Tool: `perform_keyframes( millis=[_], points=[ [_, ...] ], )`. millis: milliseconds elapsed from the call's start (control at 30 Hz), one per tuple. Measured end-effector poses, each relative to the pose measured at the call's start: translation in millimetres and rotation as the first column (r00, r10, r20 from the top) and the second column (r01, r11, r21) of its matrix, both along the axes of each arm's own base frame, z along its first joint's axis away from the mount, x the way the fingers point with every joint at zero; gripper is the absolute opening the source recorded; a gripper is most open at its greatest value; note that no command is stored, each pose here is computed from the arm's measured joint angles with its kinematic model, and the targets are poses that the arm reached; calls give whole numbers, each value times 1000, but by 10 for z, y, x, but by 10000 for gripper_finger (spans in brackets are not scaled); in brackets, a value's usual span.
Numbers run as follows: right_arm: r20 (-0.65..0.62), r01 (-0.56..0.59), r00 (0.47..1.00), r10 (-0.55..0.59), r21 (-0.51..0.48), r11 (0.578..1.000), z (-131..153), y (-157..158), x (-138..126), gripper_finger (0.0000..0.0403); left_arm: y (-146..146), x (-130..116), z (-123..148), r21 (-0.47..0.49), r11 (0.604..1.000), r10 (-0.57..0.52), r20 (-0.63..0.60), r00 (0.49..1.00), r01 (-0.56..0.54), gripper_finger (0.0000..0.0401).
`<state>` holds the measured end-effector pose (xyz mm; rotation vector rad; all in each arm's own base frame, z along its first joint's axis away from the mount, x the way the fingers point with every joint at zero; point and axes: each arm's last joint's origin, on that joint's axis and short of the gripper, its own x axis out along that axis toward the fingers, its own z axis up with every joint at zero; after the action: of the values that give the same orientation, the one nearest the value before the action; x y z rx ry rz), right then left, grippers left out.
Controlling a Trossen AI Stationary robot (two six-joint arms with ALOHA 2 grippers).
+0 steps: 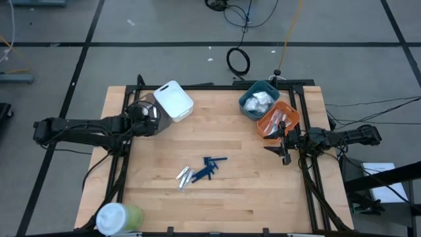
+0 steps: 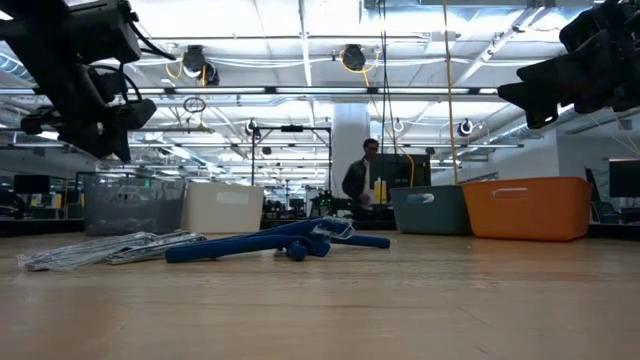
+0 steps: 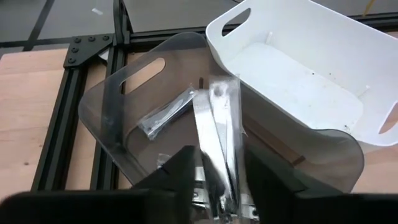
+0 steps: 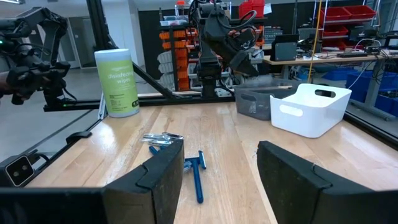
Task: Pick & Place Travel size toiletries
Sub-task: Put the top silver nail cutter into the black bin
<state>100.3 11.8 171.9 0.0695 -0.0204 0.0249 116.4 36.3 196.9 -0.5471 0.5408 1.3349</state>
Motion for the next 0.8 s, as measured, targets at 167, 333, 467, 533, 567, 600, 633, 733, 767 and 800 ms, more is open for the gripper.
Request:
perform_keyframes(
  millis=[167, 333, 467, 533, 567, 600, 633, 733, 767, 800],
  points=[
    [0, 0, 1000, 0, 0, 1000, 0, 0, 0, 192, -2, 1, -2, -6, 1000, -15, -12, 1000, 15, 217],
    [0, 0, 1000, 0, 0, 1000, 0, 0, 0, 192, -3, 8, -1, -4, 997, -76, -67, 995, 76, 269],
    [0, 0, 1000, 0, 0, 1000, 0, 0, 0, 192, -12, 120, 89, -43, 978, -205, -18, 979, 204, 285],
    [0, 0, 1000, 0, 0, 1000, 0, 0, 0, 192, -26, 215, 175, -52, 952, -300, 53, 953, 302, 284],
    [0, 0, 1000, 0, 0, 1000, 0, 0, 0, 192, -40, 266, 221, -50, 931, -357, 92, 930, 363, 281],
    [0, 0, 1000, 0, 0, 1000, 0, 0, 0, 192, -58, 316, 267, -48, 906, -411, 137, 901, 420, 277],
    [0, 0, 1000, 0, 0, 1000, 0, 0, 0, 192, -85, 368, 313, -42, 875, -467, 193, 863, 482, 273],
    [-1, 0, 1000, 0, 0, 1000, -1, 0, 0, 192, -205, 493, 383, -36, 765, -600, 322, 732, 643, 261],
    [0, 0, 1000, 0, 0, 1000, 0, 0, 0, 192, -256, 548, 378, -41, 730, -630, 347, 694, 683, 257],
    [0, 0, 1000, 0, 0, 1000, 0, 0, 0, 192, -310, 605, 363, -47, 698, -655, 361, 664, 714, 255]
  ],
)
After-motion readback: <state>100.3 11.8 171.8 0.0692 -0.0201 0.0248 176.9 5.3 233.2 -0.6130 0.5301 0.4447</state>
